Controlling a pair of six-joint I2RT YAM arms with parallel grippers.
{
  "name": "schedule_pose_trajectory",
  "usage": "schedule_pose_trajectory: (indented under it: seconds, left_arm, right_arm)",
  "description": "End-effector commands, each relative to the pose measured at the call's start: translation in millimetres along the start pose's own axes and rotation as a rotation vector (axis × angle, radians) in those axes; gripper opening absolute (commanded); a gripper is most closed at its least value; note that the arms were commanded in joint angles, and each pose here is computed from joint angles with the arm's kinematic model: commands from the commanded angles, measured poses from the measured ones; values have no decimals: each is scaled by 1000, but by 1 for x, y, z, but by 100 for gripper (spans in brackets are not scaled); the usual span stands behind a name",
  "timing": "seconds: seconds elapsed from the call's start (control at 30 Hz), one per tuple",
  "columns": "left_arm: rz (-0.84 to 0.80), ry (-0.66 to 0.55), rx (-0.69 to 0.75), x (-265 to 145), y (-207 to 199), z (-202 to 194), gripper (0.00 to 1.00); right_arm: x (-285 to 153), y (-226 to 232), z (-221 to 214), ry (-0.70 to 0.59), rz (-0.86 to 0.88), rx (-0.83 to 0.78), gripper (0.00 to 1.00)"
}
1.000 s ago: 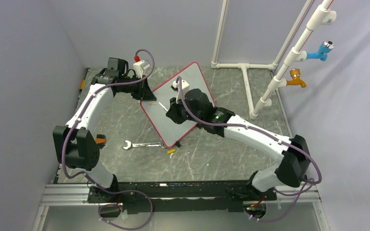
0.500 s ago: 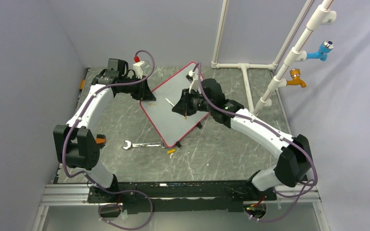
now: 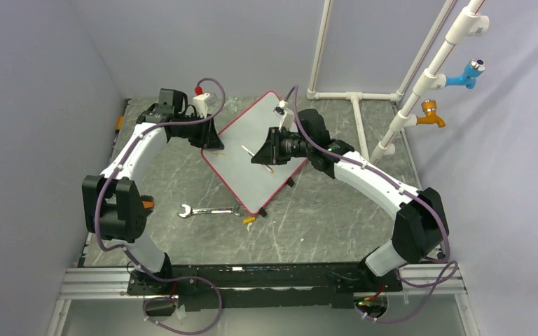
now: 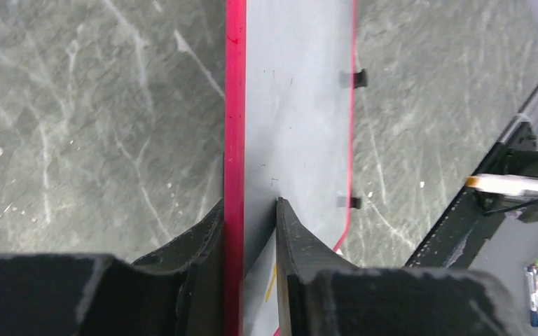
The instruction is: Write a sentence on the whiteboard
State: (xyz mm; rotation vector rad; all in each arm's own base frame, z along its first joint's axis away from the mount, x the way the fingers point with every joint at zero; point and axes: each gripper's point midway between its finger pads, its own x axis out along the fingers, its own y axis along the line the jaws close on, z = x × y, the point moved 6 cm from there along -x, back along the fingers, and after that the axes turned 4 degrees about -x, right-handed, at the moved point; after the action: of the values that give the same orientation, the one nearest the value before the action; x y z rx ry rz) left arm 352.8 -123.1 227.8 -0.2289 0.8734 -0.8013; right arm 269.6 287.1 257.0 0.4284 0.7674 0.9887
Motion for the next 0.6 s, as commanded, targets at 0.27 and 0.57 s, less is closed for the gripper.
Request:
schedule_pose_trajectory:
  seconds: [0.27,0.57]
  left_arm:
    - [193,108,94,5,30,-24,36]
    - [187,11,146,-12,14,3,44]
  right_arm:
    - [-11,15,14,-54,59,-20,0]
    - [-16,16,11,-49,48,-21,0]
